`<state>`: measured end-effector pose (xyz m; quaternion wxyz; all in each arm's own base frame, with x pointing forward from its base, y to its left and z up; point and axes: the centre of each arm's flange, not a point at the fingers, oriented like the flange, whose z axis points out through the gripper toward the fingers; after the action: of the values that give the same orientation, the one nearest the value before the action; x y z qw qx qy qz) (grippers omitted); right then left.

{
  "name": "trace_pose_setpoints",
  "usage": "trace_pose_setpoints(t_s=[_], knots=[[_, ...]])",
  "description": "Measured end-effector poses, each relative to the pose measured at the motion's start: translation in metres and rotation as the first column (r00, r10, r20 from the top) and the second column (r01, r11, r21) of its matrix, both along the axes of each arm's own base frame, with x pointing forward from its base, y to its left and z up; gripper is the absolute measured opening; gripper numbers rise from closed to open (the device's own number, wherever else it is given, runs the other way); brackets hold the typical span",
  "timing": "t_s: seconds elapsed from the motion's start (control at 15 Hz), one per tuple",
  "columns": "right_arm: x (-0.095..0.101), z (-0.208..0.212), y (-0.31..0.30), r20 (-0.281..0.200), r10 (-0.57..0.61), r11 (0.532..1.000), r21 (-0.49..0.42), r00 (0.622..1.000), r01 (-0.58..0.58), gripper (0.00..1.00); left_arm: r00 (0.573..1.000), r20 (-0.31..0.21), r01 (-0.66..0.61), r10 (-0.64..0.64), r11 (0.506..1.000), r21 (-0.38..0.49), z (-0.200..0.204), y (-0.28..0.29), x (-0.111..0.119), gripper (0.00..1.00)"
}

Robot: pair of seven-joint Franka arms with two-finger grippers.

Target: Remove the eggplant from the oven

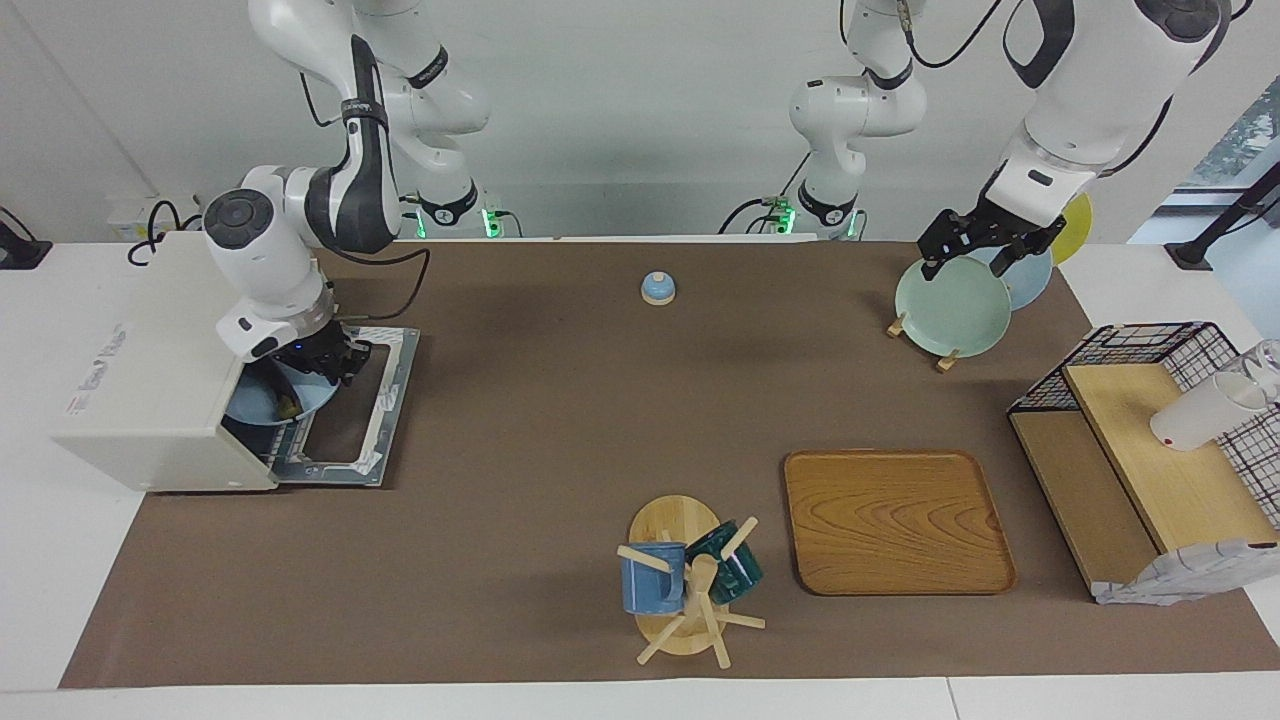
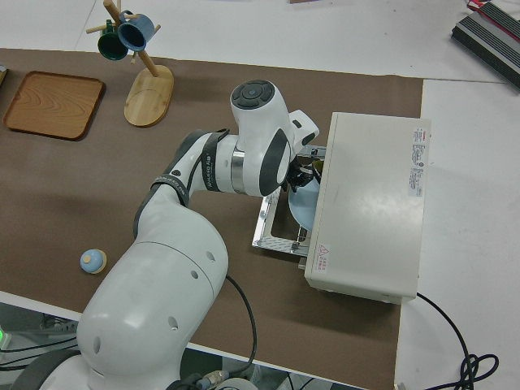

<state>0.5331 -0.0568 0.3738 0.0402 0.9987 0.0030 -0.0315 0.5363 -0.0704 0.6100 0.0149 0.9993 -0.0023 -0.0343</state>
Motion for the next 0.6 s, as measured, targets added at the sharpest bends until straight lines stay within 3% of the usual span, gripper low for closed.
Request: trace_pose_setpoints(t_s=[0.07,0.2,0.6], knots=[[-0.001,0.0,0.0,0.001,0.0,1.0,0.0,1.0,0.0,0.19,1.0,0.0,0.0,0.0,1.0,0.0,0.0,0.0,0.0,1.0],[-0.002,0.0,0.001,0.003,0.007,1.0,0.0,1.0,-0.007,0.04,1.0,0.0,0.0,0.0,1.0,0.0,0.0,0.0,0.0,1.0],[0.001,0.014,0.016,0.004,0.1,0.994,-0.036,0.995,-0.1,0.03,1.0,0.001,0.002,-0.002,1.0,0.0,0.0,-0.001,0.0,1.0]])
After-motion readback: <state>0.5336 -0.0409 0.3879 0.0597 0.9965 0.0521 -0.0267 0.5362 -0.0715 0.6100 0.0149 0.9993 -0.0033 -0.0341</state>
